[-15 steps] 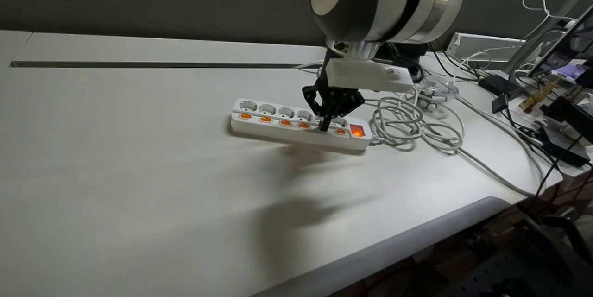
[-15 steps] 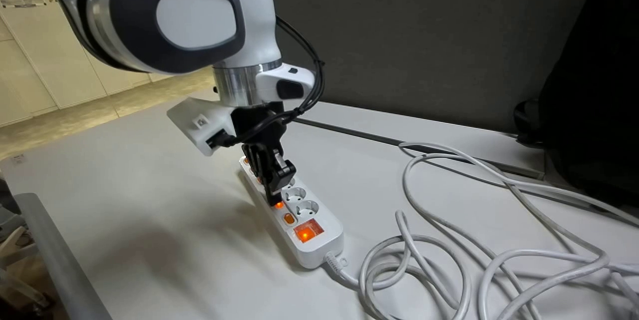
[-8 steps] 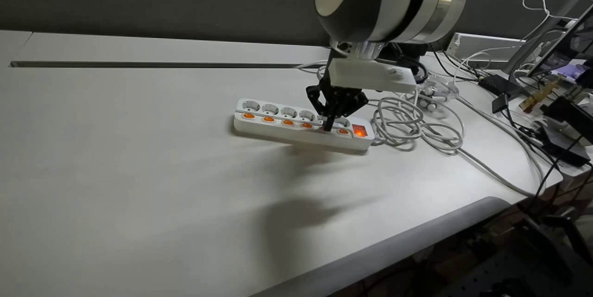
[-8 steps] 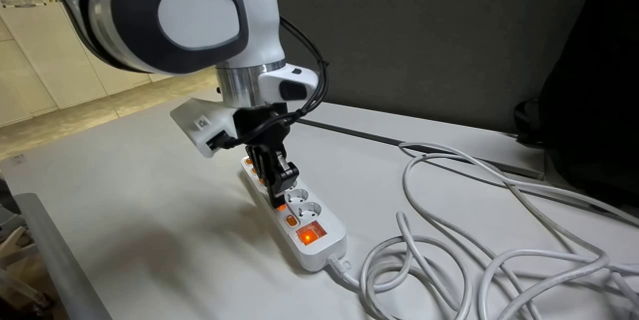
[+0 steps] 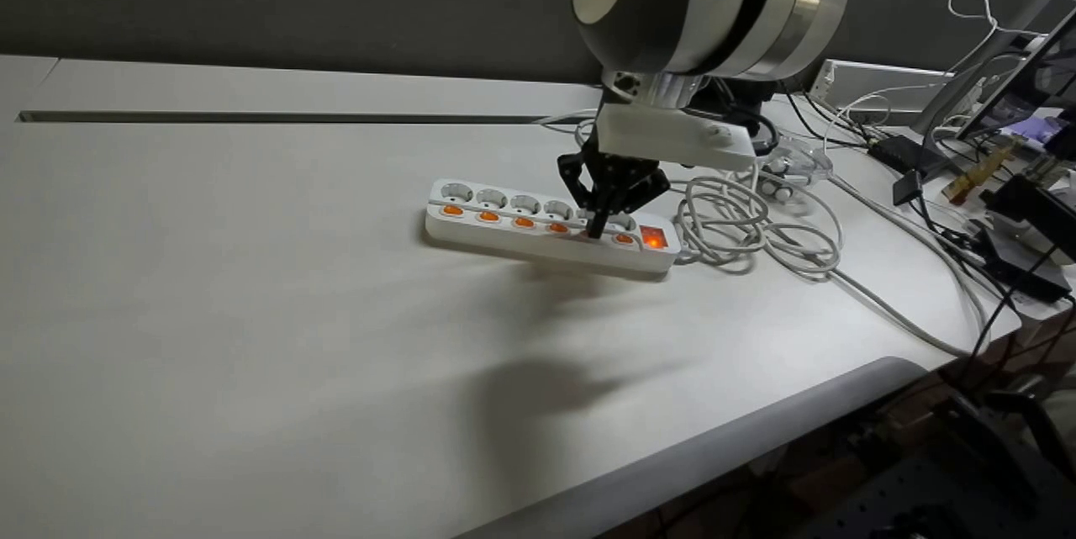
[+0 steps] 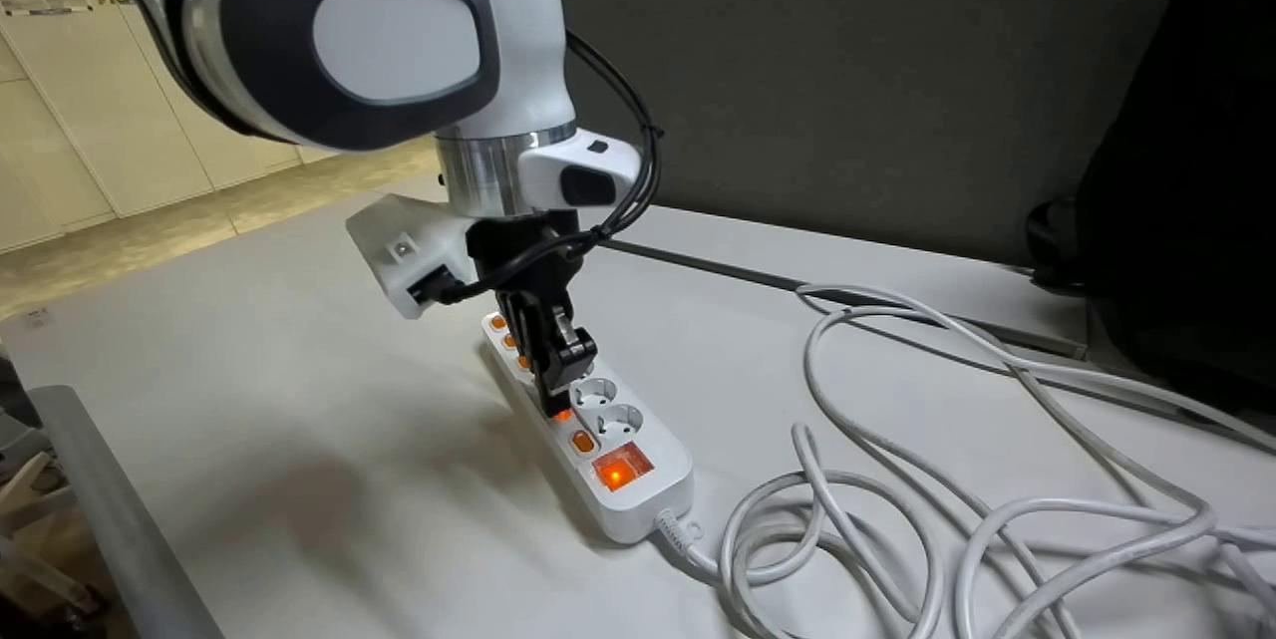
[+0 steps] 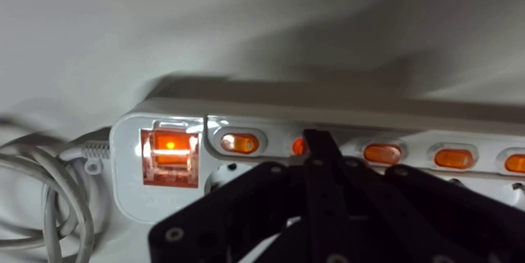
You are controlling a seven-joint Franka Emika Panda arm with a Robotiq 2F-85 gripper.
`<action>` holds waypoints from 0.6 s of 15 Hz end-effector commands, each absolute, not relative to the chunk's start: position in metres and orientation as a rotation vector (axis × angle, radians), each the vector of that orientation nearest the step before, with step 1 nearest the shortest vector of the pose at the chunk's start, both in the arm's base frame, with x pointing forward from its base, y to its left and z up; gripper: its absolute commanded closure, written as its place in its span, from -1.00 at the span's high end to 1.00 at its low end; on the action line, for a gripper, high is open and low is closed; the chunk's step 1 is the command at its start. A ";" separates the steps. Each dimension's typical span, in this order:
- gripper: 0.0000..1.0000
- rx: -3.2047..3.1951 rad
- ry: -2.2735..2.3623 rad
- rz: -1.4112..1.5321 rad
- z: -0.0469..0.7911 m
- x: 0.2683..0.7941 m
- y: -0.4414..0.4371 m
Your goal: Turn off the third switch from the right
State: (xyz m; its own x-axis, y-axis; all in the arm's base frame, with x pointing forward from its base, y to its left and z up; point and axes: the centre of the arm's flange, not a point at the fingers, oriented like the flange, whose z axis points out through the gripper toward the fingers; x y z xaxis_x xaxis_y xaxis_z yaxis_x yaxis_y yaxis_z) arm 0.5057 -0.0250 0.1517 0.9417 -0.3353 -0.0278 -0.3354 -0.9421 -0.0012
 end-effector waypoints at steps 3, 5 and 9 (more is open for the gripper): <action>-1.00 -2.982 0.659 0.120 0.116 0.501 -0.035; -1.00 -2.961 0.701 0.131 0.111 0.499 -0.040; -1.00 -2.933 0.802 0.199 0.103 0.495 -0.044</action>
